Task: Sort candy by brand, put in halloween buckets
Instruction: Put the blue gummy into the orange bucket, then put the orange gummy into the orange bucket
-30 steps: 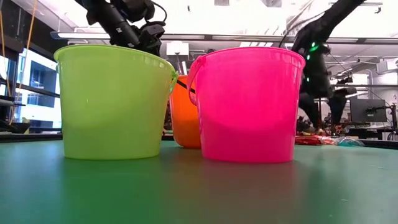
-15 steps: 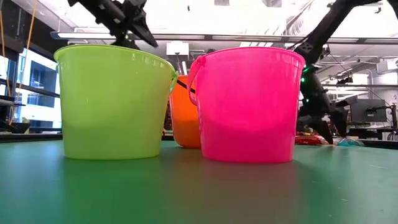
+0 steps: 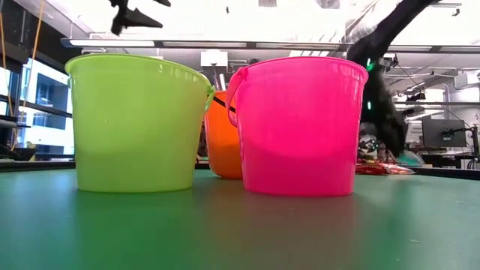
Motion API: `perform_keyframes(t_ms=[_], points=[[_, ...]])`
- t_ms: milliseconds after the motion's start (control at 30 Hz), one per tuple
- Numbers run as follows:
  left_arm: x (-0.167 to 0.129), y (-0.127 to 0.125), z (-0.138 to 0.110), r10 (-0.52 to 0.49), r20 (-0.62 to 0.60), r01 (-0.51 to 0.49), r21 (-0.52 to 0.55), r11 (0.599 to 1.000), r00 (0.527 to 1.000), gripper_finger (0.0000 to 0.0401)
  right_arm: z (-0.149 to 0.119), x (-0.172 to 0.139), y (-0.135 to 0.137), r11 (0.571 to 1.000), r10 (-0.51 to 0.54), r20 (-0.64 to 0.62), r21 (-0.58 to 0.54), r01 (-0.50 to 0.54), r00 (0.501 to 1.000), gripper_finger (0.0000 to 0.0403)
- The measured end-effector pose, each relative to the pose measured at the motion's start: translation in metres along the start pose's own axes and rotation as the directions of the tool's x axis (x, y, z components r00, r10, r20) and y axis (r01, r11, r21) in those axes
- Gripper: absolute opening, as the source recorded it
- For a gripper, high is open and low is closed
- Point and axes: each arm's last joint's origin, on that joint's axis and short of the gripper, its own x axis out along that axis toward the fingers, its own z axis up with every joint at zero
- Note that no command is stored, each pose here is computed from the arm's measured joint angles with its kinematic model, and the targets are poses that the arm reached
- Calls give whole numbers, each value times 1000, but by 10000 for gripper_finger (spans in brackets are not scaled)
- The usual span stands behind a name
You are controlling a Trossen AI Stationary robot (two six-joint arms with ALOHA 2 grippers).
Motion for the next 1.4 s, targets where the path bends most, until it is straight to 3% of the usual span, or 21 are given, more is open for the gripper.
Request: perform_keyframes(t_ms=[67, 133, 200, 300, 367, 467, 600, 667, 767, 867, 1033, 1133, 1167, 1233, 1333, 1400], points=[[-10, 2, 4, 56, 72, -57, 16, 998, 996, 255, -12, -29, 0, 995, 100, 127, 11, -102, 987, 8], [-16, 4, 7, 110, 118, -113, 20, 993, 987, 255, -24, -57, 6, 956, 285, 271, -14, -293, 919, 3], [-18, 4, 8, 130, 133, -133, 15, 991, 983, 255, -35, -85, 14, 863, 488, 385, -78, -499, 784, 8], [-16, 4, 7, 131, 123, -131, -4, 991, 984, 255, -49, -122, 32, 664, 715, 474, -227, -713, 514, 10], [-11, 4, 5, 125, 99, -124, -13, 992, 987, 255, -59, -141, 47, 536, 805, 479, -338, -773, 349, 8], [-3, 3, 3, 111, 66, -109, -28, 994, 992, 255, -73, -159, 73, 392, 878, 446, -464, -794, 172, 3], [8, 3, 0, 114, 28, -112, -45, 993, 993, 255, -86, -164, 109, 286, 920, 387, -553, -782, 62, 4], [12, 2, -2, 108, 14, -107, -50, 993, 994, 255, -89, -158, 122, 286, 928, 363, -552, -783, 82, 11], [14, 1, -3, 79, -7, -79, -57, 995, 997, 255, -87, -145, 135, 345, 922, 342, -517, -784, 180, 41], [15, 1, -3, 60, -18, -61, -56, 997, 998, 255, -84, -146, 142, 369, 923, 303, -525, -767, 238, 94], [15, 1, -4, 56, -23, -56, -31, 998, 998, 255, -80, -156, 145, 469, 883, 285, -582, -664, 374, 201], [15, 1, -4, 57, -28, -57, -12, 998, 998, 255, -71, -172, 137, 511, 859, 317, -587, -628, 402, 250], [15, 1, -4, 56, -32, -56, -8, 998, 998, 255, -68, -176, 132, 541, 840, 329, -574, -615, 432, 261], [15, 1, -5, 56, -42, -56, -6, 998, 998, 255, -61, -179, 119, 645, 762, 375, -499, -578, 528, 270], [14, 2, -8, 67, -66, -66, 9, 998, 996, 255, -46, -176, 92, 824, 567, 464, -313, -473, 681, 270], [14, 3, -9, 75, -84, -73, 29, 997, 994, 255, -35, -166, 75, 900, 433, 476, -179, -398, 765, 266]])
